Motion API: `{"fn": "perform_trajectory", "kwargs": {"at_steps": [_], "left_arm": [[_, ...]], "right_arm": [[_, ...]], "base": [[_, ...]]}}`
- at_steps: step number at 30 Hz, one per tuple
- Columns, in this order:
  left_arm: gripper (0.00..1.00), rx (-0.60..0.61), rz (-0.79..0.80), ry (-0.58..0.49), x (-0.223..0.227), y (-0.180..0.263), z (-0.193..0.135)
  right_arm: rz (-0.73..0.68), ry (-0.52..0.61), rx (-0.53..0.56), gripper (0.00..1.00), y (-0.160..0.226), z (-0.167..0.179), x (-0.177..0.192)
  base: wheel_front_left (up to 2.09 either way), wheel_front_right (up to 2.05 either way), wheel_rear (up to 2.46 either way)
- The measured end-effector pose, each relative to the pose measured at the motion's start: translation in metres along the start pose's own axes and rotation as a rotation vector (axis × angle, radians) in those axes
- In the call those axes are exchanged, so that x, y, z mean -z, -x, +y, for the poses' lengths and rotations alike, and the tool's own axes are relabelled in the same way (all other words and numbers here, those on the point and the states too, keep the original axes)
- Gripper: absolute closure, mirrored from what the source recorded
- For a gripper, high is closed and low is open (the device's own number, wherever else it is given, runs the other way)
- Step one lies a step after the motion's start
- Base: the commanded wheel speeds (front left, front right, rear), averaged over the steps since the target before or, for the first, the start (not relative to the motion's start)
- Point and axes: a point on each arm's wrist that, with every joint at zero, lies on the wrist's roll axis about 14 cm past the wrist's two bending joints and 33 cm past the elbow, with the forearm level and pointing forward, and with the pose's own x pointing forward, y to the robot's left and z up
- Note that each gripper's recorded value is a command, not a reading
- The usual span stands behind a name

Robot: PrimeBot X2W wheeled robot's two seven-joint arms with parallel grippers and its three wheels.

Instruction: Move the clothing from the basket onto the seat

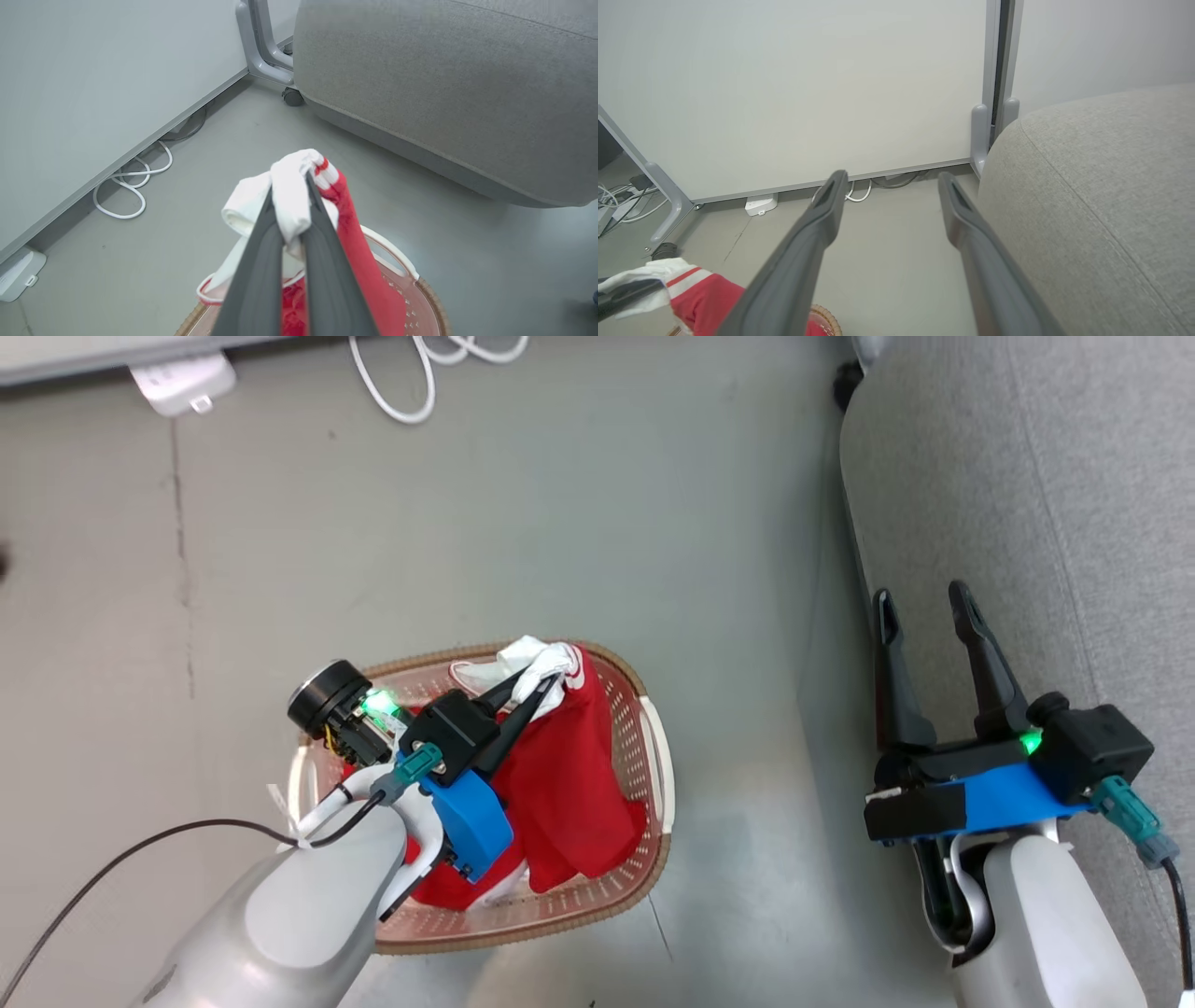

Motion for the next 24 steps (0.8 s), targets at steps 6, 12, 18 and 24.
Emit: {"fn": "perform_trajectory", "kwargs": {"at_steps": [6,12,18,24], "left_arm": [[1.00,-0.065,-0.127,-0.021,-0.054,0.014,0.008],[1.00,-0.132,-0.256,-0.053,-0.109,0.028,0.016],[1.00,-0.160,-0.369,-0.103,-0.162,0.040,0.015],[1.00,-0.163,-0.464,-0.158,-0.208,0.054,0.005]], "right_arm": [[-0.026,-0.003,-0.004,0.00,0.014,0.005,-0.015],[-0.053,0.001,-0.019,0.00,0.025,0.012,-0.029],[-0.080,0.003,-0.032,0.00,0.035,0.019,-0.042],[-0.105,0.002,-0.041,0.00,0.048,0.024,-0.054]], "base": [[0.00,0.00,0.00],[0.00,0.00,0.00],[0.00,0.00,0.00],[0.00,0.00,0.00]]}}
